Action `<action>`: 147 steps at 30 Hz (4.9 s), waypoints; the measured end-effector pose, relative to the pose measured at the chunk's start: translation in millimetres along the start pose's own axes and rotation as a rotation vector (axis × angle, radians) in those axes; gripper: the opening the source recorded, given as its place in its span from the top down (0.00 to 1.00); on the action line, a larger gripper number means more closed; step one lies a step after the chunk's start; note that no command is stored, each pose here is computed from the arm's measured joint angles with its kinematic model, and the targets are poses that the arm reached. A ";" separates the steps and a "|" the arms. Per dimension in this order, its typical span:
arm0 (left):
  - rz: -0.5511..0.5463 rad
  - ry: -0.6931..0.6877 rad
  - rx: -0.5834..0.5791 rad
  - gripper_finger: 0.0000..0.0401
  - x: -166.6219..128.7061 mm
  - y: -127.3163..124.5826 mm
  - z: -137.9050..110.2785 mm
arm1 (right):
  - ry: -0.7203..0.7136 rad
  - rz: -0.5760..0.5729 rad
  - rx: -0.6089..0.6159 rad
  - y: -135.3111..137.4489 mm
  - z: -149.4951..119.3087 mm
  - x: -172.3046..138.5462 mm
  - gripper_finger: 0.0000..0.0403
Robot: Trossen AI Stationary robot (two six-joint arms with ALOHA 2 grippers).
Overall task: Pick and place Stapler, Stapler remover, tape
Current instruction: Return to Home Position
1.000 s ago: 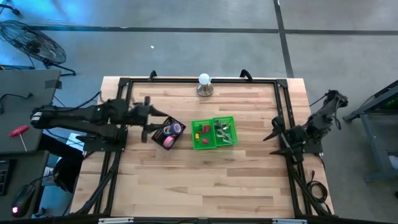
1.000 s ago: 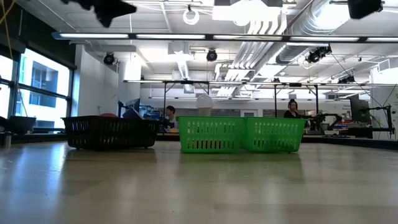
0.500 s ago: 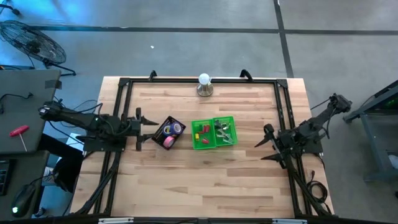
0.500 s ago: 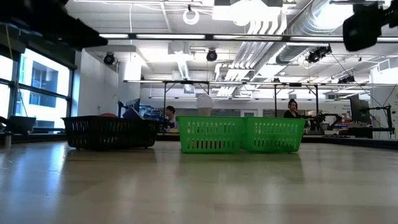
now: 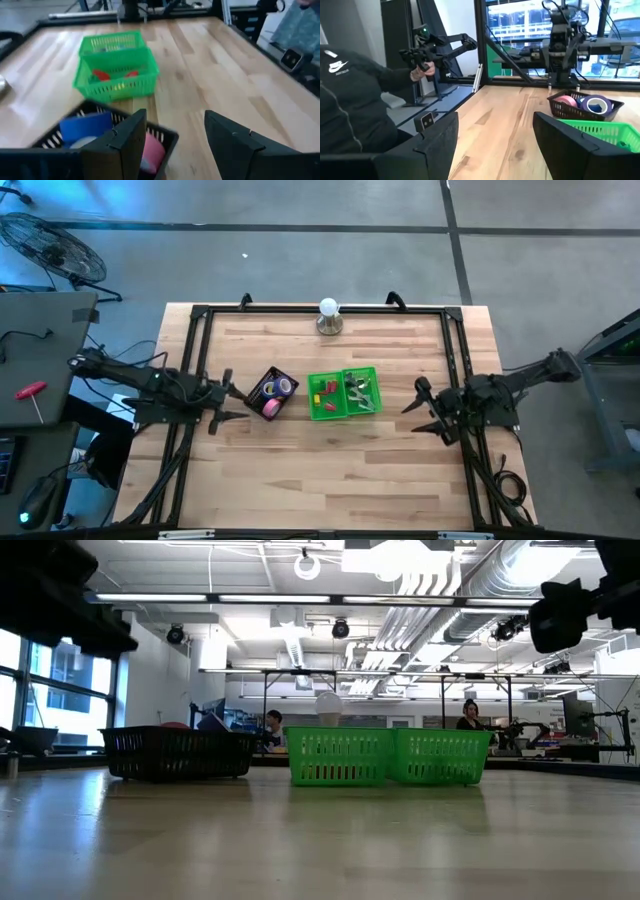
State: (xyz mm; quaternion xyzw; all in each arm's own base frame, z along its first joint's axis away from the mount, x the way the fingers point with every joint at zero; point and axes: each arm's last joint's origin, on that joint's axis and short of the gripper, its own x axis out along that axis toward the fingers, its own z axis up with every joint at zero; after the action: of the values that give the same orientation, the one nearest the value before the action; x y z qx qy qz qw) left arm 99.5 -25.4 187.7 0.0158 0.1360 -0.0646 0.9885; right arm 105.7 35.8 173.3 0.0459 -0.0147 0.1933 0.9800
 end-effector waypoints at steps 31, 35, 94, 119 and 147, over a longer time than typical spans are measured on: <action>-0.011 -0.078 -0.039 0.51 14.0 30.2 -29.8 | 0.011 -0.173 -0.098 -15.4 -0.3 -2.0 0.38; 0.067 -0.069 -0.080 0.51 14.1 39.8 -32.5 | 0.026 -0.239 -0.092 -22.8 -1.4 -3.7 0.39; 0.078 -0.116 -0.231 0.51 -13.5 35.6 -17.3 | -0.090 -0.341 -0.078 -20.9 6.7 -18.5 0.38; 0.345 -0.303 -0.134 0.51 -5.4 46.1 -21.4 | -0.090 -0.341 -0.079 -21.0 6.6 -18.5 0.38; 0.262 -0.306 -0.128 0.51 -6.3 43.6 -18.2 | -0.090 -0.340 -0.078 -21.0 6.5 -18.5 0.38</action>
State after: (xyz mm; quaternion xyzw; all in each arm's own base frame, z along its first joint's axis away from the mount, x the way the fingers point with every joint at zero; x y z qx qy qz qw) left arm 94.4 19.5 172.4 -0.0397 -0.0149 0.0719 0.9965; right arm 96.5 8.9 177.2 0.0181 -0.0581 0.0216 0.9979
